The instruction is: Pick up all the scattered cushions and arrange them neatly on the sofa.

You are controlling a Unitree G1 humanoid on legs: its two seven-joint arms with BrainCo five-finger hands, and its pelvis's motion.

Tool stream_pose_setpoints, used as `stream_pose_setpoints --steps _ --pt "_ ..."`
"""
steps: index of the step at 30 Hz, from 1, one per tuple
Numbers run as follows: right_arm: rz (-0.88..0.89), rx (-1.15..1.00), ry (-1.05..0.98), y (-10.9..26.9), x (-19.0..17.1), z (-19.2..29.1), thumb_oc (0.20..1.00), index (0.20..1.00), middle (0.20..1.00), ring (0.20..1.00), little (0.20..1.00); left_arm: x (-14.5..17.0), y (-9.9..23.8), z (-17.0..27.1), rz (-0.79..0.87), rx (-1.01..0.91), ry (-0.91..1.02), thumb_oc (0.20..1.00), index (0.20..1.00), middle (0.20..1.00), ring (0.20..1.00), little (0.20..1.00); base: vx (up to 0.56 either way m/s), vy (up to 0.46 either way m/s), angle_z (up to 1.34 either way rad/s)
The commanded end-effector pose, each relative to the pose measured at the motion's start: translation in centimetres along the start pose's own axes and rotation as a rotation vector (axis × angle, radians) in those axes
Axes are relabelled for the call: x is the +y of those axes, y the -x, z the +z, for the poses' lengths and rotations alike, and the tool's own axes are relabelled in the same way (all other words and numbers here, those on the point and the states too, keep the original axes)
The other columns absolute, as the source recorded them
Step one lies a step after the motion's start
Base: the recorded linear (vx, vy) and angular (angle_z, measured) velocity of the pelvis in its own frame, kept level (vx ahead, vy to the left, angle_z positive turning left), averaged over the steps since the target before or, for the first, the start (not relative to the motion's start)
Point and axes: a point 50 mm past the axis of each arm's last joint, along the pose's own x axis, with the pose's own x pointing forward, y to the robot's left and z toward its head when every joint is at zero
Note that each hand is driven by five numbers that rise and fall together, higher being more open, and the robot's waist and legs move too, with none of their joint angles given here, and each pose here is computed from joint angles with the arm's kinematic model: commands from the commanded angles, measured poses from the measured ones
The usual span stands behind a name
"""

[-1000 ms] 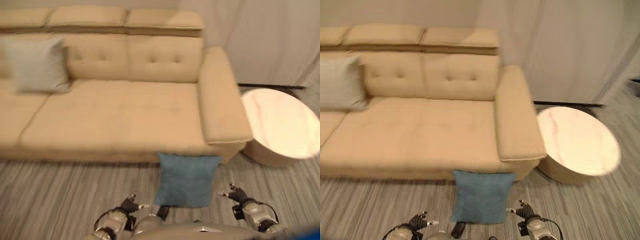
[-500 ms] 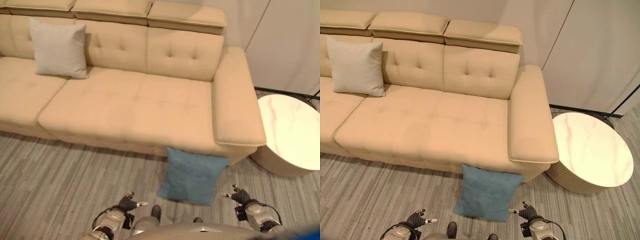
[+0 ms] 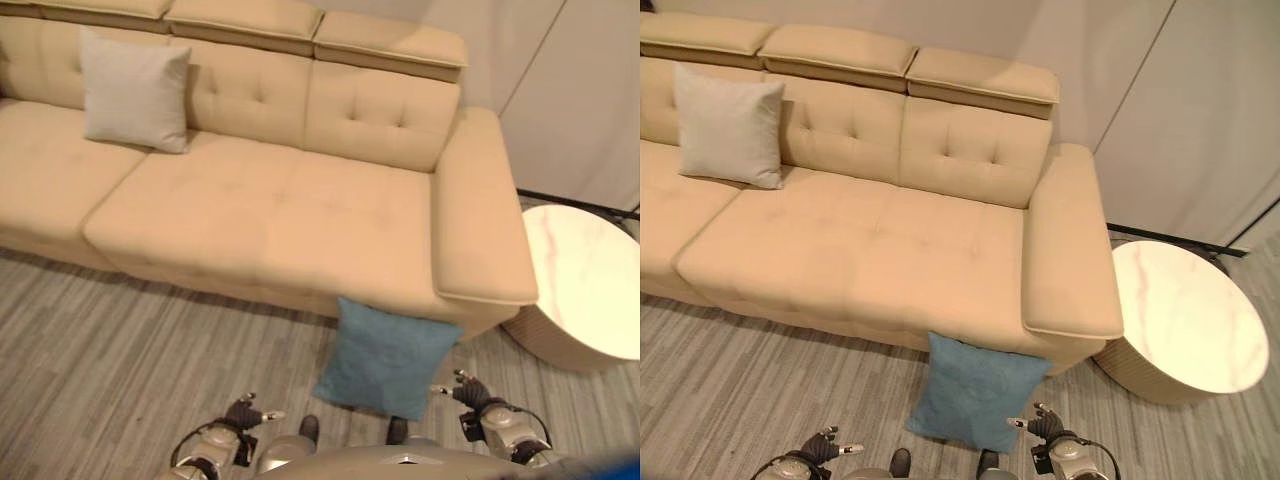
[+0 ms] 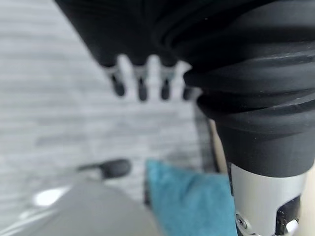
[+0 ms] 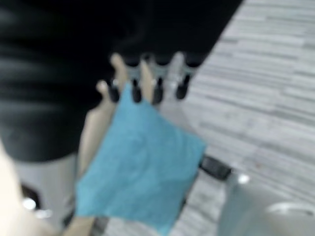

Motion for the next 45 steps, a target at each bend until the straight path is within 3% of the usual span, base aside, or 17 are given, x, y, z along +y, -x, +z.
stream_pose_setpoints --steps 1,12,24,30,37,45 --pt "-0.032 -0.045 0.030 -0.1 -1.4 1.0 1.000 1.000 1.000 1.000 1.000 0.4 -0.5 2.7 0.012 -0.074 -0.019 1.000 1.000 1.000 1.000 1.000 0.13 -0.139 0.47" --pt "-0.031 -0.057 0.040 -0.1 -1.2 1.2 1.000 1.000 1.000 1.000 1.000 -0.6 -0.5 4.1 -0.018 -0.131 -0.043 1.000 1.000 1.000 1.000 1.000 0.03 -0.001 0.02" --pt "-0.034 -0.079 0.037 -0.3 -1.4 2.1 1.000 1.000 1.000 1.000 1.000 1.1 -0.5 5.9 0.041 -0.192 -0.007 1.000 1.000 1.000 1.000 1.000 -0.04 0.033 -0.23" --pt "-0.090 -0.182 -0.003 -0.3 -2.4 4.7 1.000 1.000 1.000 1.000 1.000 2.1 -0.3 9.0 0.093 -0.299 0.092 1.000 1.000 1.000 1.000 1.000 -0.08 -0.063 0.22" --pt "-0.286 -0.583 -0.075 1.6 -6.1 17.1 1.000 1.000 1.000 1.000 1.000 4.6 3.6 22.3 0.202 -0.764 0.396 1.000 1.000 1.000 1.000 1.000 -0.23 -0.009 0.16" --pt "-0.501 -0.908 -0.088 6.7 -10.6 26.5 1.000 1.000 1.000 1.000 1.000 6.8 9.3 31.1 0.245 -1.074 0.471 1.000 1.000 1.000 1.000 1.000 -0.03 0.019 -0.04"
